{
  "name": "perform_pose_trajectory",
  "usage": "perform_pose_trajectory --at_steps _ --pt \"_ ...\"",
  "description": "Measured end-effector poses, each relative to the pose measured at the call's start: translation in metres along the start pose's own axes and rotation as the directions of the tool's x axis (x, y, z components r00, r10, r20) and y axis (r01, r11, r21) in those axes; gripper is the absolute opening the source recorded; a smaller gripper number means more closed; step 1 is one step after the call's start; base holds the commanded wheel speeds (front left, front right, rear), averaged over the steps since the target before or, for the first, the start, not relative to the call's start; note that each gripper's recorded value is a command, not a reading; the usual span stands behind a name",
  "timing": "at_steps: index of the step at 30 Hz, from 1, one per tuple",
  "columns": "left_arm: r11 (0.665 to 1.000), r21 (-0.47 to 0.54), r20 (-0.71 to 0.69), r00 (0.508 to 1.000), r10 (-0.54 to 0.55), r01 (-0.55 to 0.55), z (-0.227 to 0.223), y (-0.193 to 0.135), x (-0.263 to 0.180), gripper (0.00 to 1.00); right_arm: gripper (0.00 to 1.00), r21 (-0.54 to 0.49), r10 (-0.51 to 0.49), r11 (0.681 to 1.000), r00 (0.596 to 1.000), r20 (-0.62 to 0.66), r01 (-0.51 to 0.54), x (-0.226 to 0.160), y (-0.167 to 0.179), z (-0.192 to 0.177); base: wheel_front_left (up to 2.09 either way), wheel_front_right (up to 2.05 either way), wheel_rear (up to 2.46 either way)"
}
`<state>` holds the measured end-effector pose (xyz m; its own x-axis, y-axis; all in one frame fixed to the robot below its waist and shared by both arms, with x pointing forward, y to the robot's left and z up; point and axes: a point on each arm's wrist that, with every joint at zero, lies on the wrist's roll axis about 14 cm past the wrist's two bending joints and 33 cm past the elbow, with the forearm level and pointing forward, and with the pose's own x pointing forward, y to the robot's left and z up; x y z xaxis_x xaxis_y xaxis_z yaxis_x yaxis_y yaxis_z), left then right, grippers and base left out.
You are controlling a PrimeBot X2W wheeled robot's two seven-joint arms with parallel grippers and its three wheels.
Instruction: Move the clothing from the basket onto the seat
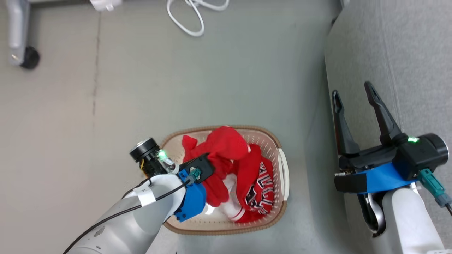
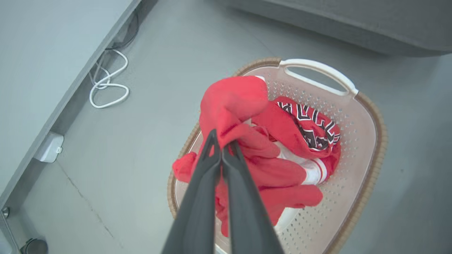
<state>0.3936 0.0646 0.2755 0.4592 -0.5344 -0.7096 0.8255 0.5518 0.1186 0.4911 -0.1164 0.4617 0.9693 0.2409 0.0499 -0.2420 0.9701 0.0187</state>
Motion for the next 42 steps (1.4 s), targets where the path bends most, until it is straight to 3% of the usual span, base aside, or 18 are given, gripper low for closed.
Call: perform_pose_trajectory --at_steps 7,15,21,34,42 --pt "0.994 -0.052 0.163 0.982 0.100 -0.092 0.047 0.015 -0.029 0.00 1.00 -0.010 0.016 1.000 0.999 0.036 -0.016 -0.013 0.009 0.024 0.00 0.00 0.00" --pt "0.973 -0.124 0.362 0.904 0.229 -0.196 0.107 0.035 -0.069 0.00 1.00 -0.015 0.027 1.000 0.997 0.065 -0.026 -0.031 0.017 0.044 0.00 0.00 0.00" --pt "0.948 -0.179 0.507 0.801 0.317 -0.262 0.153 0.049 -0.105 0.00 1.00 -0.020 0.029 0.999 0.996 0.083 -0.028 -0.043 0.021 0.056 0.00 0.00 0.00" --pt "0.888 -0.300 0.738 0.505 0.447 -0.349 0.234 0.071 -0.196 0.00 1.00 -0.019 0.022 1.000 0.993 0.116 -0.020 -0.064 0.022 0.073 0.00 0.00 0.00" --pt "0.895 -0.282 0.807 0.419 0.417 -0.346 0.259 0.056 -0.222 0.00 1.00 -0.016 0.017 1.000 0.992 0.126 -0.015 -0.074 0.023 0.078 0.00 0.00 0.00"
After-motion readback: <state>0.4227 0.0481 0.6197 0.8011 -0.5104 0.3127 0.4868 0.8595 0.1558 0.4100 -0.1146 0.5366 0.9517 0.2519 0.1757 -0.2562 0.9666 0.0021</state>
